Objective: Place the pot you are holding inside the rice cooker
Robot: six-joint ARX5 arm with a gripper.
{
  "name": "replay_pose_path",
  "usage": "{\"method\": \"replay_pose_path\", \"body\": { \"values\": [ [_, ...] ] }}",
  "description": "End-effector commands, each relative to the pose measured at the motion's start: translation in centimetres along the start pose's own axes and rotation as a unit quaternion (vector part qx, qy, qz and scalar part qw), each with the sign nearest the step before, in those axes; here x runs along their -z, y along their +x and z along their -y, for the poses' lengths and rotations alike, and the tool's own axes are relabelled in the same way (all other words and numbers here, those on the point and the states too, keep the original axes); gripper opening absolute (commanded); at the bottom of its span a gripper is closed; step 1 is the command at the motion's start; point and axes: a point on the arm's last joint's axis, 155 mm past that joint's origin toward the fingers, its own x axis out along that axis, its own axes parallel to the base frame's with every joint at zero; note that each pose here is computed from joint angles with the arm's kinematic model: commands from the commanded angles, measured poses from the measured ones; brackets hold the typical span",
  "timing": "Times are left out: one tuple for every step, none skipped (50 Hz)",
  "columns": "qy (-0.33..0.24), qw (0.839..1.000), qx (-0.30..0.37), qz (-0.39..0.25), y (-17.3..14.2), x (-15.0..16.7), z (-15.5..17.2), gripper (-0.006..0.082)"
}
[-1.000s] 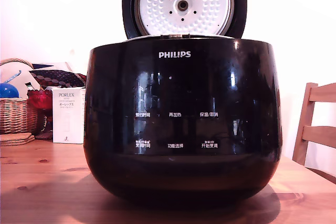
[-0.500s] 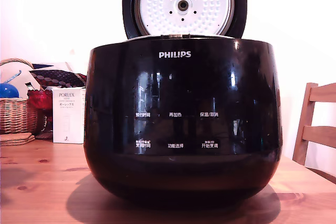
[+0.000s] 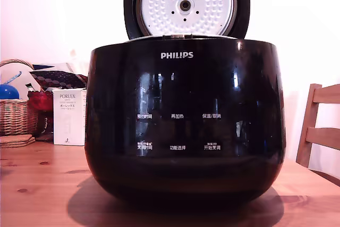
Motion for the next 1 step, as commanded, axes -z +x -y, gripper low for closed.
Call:
{"method": "replay_pose_path", "body": {
  "values": [
    [-0.003, 1.000, -0.004, 0.014, -0.51, -0.54, -0.14, -0.0023]
  ]
}}
